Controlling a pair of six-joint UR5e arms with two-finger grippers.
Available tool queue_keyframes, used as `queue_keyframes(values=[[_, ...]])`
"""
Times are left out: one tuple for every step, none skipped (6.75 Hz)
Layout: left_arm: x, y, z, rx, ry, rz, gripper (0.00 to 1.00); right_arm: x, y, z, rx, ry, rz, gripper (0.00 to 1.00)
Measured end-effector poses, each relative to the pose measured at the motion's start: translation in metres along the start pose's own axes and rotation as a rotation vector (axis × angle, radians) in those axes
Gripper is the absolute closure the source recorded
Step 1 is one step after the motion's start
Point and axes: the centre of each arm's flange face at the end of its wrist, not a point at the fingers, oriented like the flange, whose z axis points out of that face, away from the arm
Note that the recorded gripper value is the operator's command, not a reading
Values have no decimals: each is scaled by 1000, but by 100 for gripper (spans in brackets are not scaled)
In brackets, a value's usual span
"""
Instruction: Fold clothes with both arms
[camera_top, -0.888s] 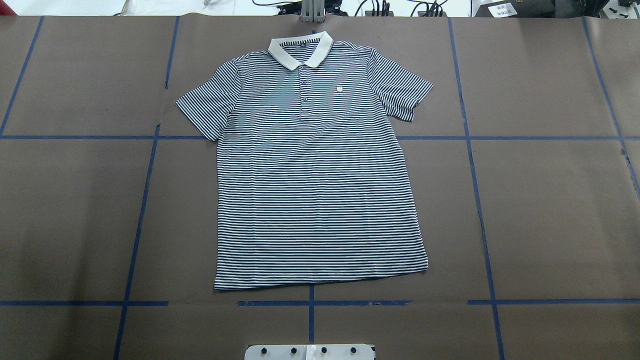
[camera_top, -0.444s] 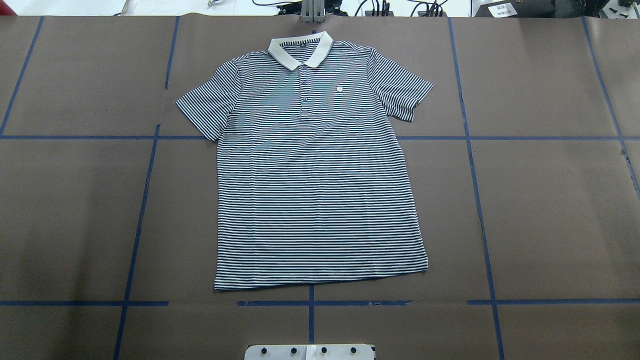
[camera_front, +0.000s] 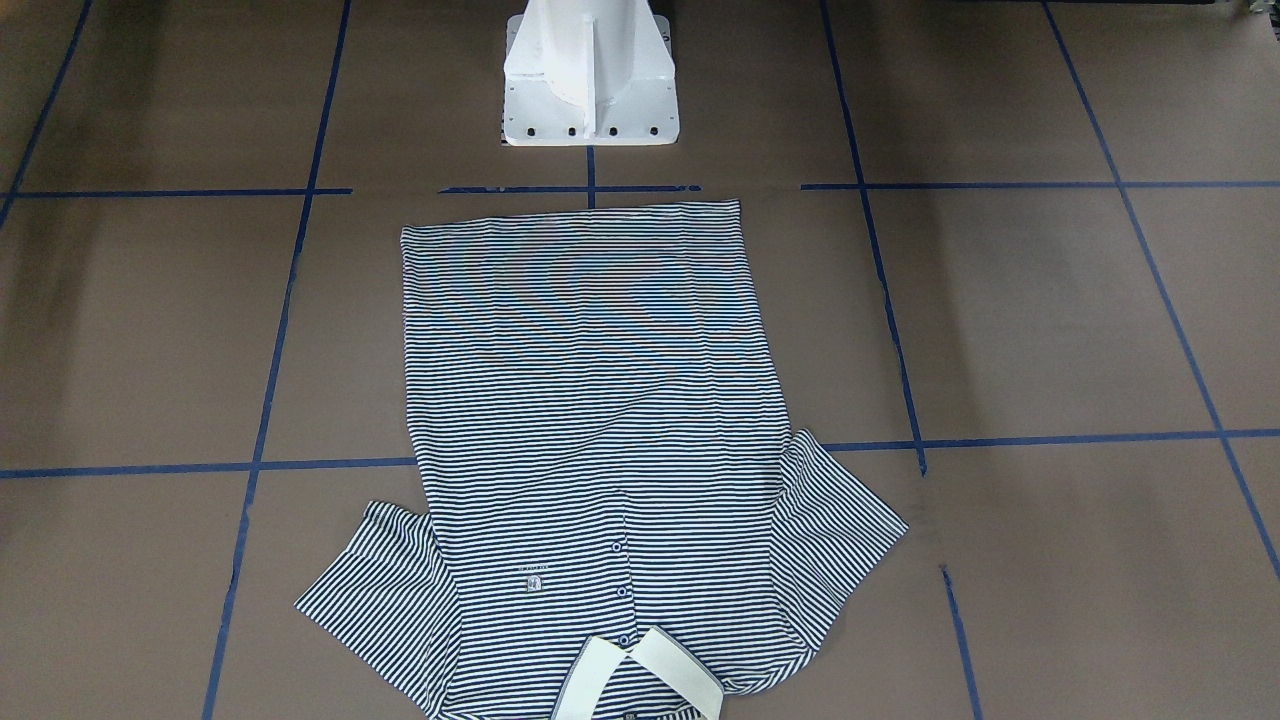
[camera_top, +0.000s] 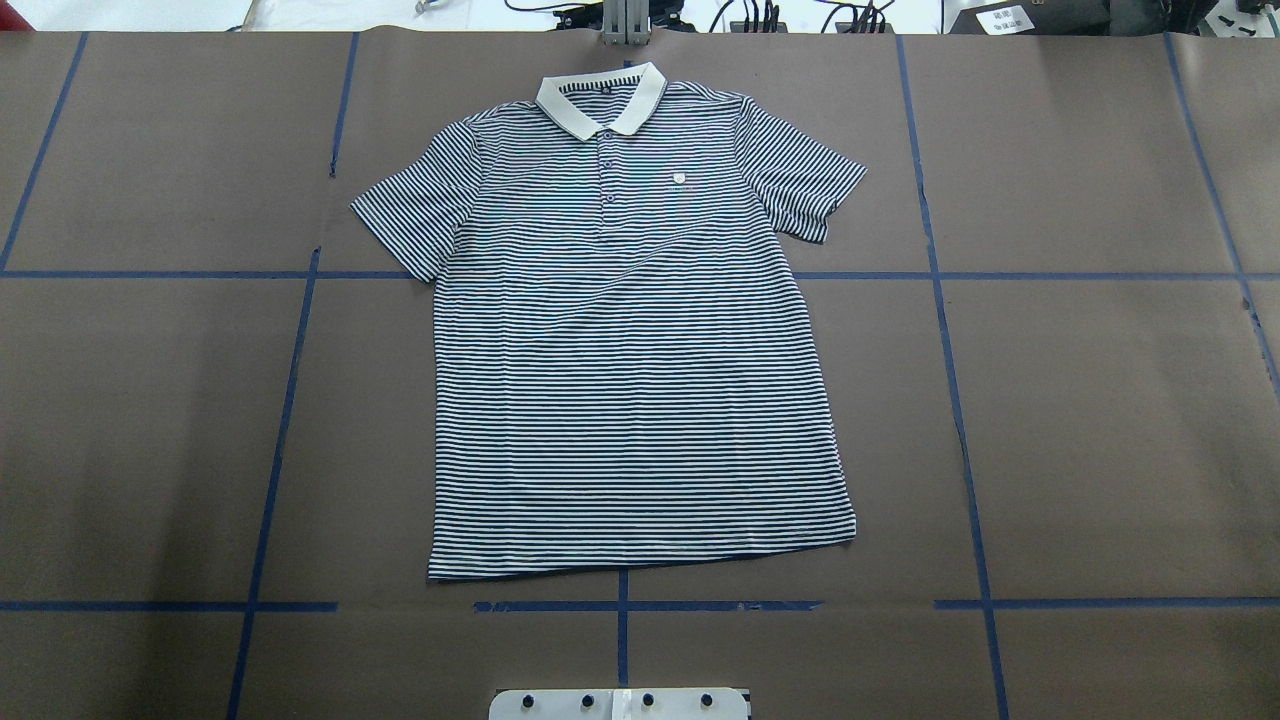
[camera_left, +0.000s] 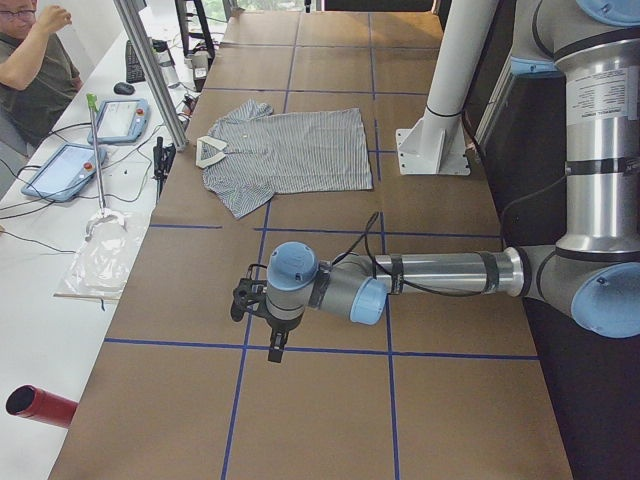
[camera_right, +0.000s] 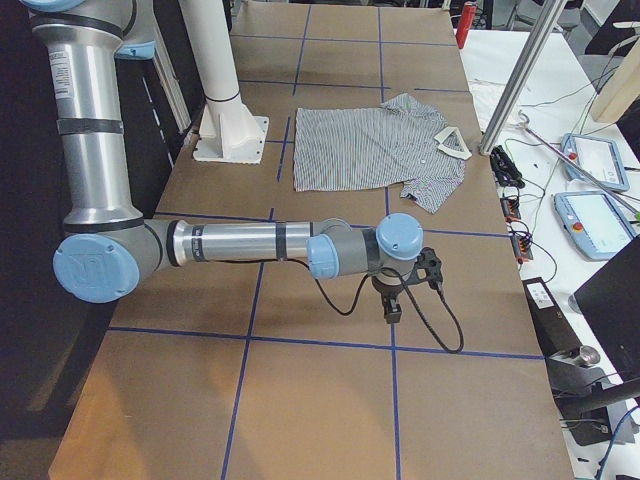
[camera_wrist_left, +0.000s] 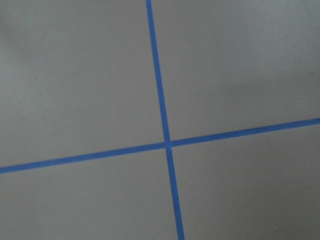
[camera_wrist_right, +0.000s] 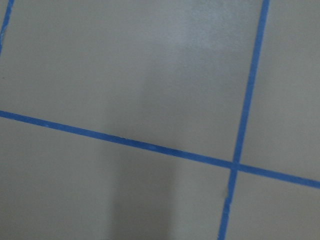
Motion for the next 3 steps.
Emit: queue_keyframes(values=[[15,-25,-7,28,7,25,0,-36,-32,12,-2,-20,-21,0],[28,-43,-12,52,13,40,0,-88,-77,25,-2,-30,6,0],[39,-62,-15,80,21,59,0,-148,-127,47,6,-7,31,0]])
